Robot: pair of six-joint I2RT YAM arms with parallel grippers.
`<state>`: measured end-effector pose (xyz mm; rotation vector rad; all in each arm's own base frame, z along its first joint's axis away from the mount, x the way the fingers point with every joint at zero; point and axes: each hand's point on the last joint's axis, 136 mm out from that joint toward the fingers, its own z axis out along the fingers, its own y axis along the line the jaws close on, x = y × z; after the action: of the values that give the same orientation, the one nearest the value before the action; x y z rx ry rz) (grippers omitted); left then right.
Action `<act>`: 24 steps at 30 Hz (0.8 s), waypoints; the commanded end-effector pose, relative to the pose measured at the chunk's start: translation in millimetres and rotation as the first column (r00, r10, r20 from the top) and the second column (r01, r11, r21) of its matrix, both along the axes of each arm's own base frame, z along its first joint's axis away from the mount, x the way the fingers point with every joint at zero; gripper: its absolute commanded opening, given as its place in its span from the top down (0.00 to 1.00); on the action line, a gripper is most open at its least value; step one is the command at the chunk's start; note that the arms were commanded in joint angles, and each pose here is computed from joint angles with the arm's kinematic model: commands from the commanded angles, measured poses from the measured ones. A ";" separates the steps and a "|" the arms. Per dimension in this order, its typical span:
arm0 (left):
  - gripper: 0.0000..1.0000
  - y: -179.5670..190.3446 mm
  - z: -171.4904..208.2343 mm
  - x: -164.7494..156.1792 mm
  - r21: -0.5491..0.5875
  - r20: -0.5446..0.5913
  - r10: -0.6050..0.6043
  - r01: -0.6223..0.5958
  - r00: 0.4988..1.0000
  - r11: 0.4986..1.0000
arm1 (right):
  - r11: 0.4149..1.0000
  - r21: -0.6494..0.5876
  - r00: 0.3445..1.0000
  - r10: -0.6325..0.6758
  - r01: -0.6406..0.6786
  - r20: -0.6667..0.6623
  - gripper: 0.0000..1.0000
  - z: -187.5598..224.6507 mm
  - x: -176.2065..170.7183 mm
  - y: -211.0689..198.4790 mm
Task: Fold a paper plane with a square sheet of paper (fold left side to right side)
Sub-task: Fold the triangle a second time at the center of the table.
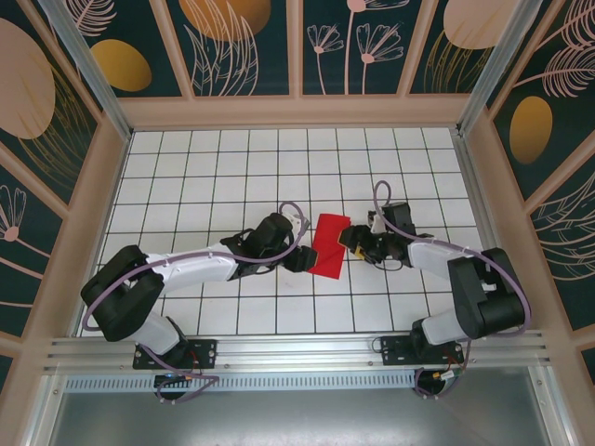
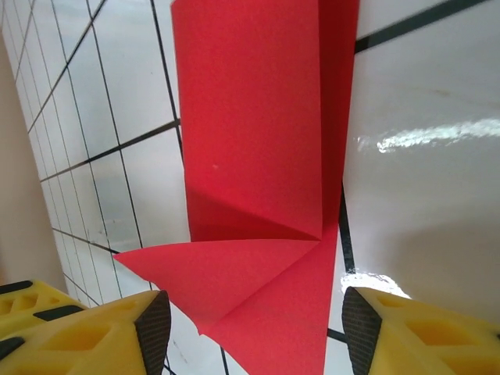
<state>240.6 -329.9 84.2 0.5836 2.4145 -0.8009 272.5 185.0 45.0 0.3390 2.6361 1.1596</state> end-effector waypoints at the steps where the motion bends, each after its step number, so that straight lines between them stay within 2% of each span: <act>1: 0.40 0.1 4.0 3.7 -0.001 0.042 -0.008 0.008 0.999 1.000 | 1.000 0.031 1.000 0.006 -0.007 0.015 0.37 4.5 9.5 9.3; 7: 0.42 -3.1 -1.0 2.8 -0.002 0.033 -0.021 0.021 0.999 1.000 | 1.000 0.019 1.000 0.020 -0.021 0.012 0.38 -0.4 13.8 15.3; 11: 0.42 3.2 -14.8 17.9 0.062 0.028 0.059 -0.061 0.998 0.996 | 1.000 0.009 1.000 0.017 -0.017 0.022 0.38 0.1 15.7 14.3; 17: 0.43 -17.3 -16.1 26.2 0.012 0.014 0.029 -0.030 0.999 0.999 | 1.000 -0.003 0.999 0.017 -0.017 0.036 0.38 2.8 15.7 11.8; 21: 0.49 -23.5 -25.3 34.9 0.024 0.007 0.033 -0.033 0.999 0.999 | 1.000 -0.005 0.999 0.011 -0.011 0.051 0.37 6.6 15.8 7.7; 24: 0.59 -25.8 -30.1 45.3 0.046 0.009 0.052 -0.052 0.999 0.998 | 1.000 -0.008 0.998 0.007 -0.006 0.063 0.37 8.9 15.8 2.4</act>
<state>271.1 -349.4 51.6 0.5612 2.4567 -0.7239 283.6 192.1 43.5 0.3188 2.6261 1.1584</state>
